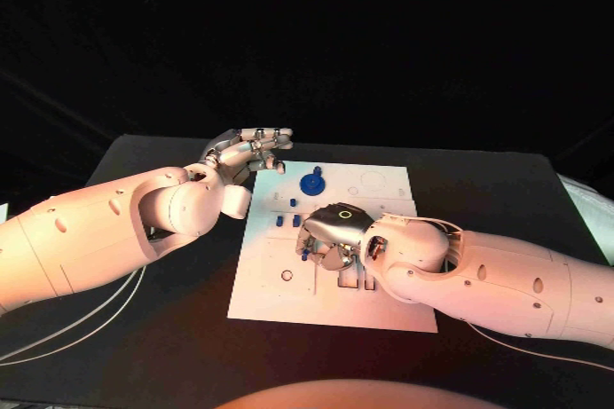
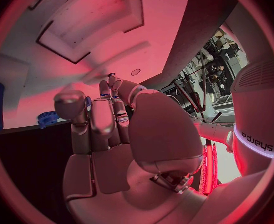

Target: Assemble the parts on the task board

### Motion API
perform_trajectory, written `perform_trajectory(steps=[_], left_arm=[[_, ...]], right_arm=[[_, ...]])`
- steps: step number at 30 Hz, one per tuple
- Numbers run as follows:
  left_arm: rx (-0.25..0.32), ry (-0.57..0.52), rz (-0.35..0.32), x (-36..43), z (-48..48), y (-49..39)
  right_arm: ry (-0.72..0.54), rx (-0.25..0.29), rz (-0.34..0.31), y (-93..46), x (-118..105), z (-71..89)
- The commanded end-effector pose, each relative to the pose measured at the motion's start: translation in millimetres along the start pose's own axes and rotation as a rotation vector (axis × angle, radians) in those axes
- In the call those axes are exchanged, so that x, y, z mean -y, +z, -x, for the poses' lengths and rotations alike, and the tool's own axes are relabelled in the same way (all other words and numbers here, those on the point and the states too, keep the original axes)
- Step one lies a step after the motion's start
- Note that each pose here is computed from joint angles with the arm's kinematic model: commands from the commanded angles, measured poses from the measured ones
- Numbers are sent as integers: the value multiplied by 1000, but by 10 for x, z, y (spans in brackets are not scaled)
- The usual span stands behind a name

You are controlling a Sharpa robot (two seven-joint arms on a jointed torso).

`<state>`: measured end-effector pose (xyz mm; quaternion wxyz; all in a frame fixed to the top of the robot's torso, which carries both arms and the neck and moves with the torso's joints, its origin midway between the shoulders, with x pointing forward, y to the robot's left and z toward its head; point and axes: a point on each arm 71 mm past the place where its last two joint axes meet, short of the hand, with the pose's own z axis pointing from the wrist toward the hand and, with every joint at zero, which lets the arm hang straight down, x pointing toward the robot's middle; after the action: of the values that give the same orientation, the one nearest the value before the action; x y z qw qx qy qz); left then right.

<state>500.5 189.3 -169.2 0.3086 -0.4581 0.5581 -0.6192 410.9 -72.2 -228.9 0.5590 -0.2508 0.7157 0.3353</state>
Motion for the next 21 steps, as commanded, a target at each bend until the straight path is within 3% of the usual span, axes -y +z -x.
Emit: perform_trajectory(steps=[1,10,21], left_arm=[[-24,-2,-7,6,-27,0],[-21,-1,-7,5,-28,3],[-23,-2,-3,3,-29,2]], right_arm=[[-19,-39,-7,-2,-15,-59],[-18,-64,-14,17,-46,-91],[-13,-29,-43,14,8,-82]])
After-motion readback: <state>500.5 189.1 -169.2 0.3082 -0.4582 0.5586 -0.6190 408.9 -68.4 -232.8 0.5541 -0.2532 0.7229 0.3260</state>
